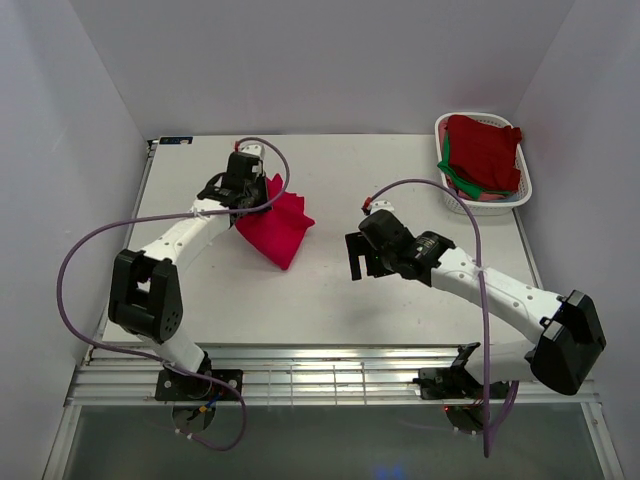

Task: Fold and stack the t-shirts
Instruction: Put the neatly folded tshirt into the corner of the board with the left arm

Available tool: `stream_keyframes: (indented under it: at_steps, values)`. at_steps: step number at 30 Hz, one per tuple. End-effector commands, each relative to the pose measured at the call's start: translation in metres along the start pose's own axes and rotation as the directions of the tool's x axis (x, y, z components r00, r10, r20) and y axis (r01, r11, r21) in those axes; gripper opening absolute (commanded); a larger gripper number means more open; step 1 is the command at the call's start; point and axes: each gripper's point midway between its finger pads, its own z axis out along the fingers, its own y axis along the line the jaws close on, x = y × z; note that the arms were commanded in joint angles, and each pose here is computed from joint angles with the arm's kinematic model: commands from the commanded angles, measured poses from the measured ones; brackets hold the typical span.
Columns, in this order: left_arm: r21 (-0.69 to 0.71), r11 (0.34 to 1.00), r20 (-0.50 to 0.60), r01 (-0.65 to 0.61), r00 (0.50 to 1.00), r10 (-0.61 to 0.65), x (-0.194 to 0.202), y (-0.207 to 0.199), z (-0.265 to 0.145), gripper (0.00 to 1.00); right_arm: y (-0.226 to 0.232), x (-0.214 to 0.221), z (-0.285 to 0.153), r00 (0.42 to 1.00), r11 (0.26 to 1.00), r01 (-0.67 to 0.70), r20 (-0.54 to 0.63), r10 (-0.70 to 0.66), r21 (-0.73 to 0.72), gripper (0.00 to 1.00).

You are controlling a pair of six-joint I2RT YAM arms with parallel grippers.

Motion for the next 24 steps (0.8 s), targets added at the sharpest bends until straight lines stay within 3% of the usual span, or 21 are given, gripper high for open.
stream_keyframes:
  at_steps: [1,12,24]
  values:
    - [-0.053,0.998,0.083,-0.041,0.995,0.046,-0.052,0.022,-0.002,0.0,0.0,0.001,0.003,1.0,1.0,0.001,0.004,-0.001,-0.003,0.91]
    - [-0.173,0.985,0.063,0.001,0.998,0.01,-0.101,0.126,0.053,0.0,0.006,0.016,0.012,1.0,0.999,-0.001,-0.018,0.0,-0.053,0.91]
    - [-0.363,0.927,0.019,0.093,0.996,-0.093,-0.086,0.265,0.07,0.0,0.014,0.027,0.025,0.997,0.996,0.002,-0.071,-0.008,-0.084,0.91]
